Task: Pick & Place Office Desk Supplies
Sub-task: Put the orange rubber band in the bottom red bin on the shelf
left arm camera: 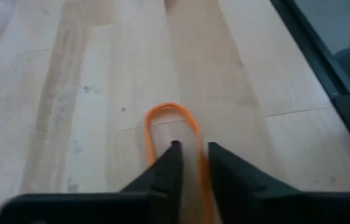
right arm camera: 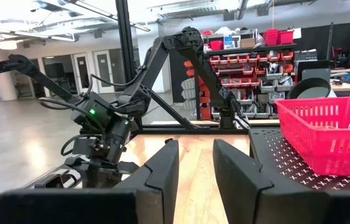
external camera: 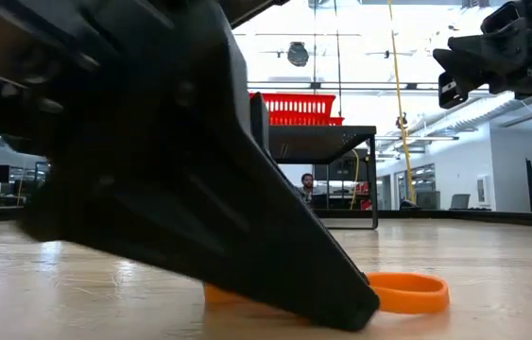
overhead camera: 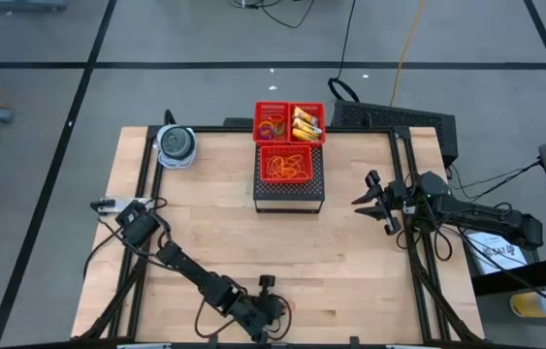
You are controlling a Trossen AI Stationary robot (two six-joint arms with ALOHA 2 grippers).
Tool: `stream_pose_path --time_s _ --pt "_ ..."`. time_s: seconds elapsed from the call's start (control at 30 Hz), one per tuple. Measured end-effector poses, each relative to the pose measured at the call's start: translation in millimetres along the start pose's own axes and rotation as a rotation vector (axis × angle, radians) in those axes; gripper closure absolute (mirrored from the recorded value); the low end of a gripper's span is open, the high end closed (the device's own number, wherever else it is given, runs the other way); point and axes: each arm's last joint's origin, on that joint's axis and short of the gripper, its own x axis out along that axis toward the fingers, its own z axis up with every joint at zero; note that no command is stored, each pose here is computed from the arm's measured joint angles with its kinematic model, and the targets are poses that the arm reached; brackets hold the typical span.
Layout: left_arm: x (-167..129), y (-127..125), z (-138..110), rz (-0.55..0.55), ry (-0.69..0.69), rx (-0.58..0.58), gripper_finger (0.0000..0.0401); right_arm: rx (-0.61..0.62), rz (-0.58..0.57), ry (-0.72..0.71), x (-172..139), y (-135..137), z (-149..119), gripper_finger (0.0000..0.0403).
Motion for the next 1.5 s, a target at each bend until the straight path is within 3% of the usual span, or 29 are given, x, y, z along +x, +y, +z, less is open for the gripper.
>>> stream_pose_path --time_s 0.17,0.4,0.7,0.97,1.17,1.33,1.5 --pt "3 7 2 0.014 0.005 -0.012 0.0392 0.0 0.0 0.0 0 0 0 0.0314" --pt "0 17 12 0.011 -0.035 -0.042 0.0388 0.0 0.0 -0.001 0 0 0 0.0314" --pt "-42 48 62 0.012 -0.143 -0.08 0.039 0.0 0.0 0.001 0 0 0 0.0314" --pt "-84 77 99 0.035 -0.273 0.046 0.0389 0.002 -0.001 0.003 0 0 0 0.0314" --pt "-99 103 90 -0.044 -0.417 0.028 0.0393 0.003 -0.001 0.005 0 0 -1 0.0314" --pt "-106 130 53 -0.024 -0.581 -0.064 0.0395 0.004 -0.001 0.006 0 0 -1 0.0314" --pt "-125 156 36 0.07 -0.807 -0.149 0.0396 0.003 -0.001 0.005 0 0 -1 0.0314"
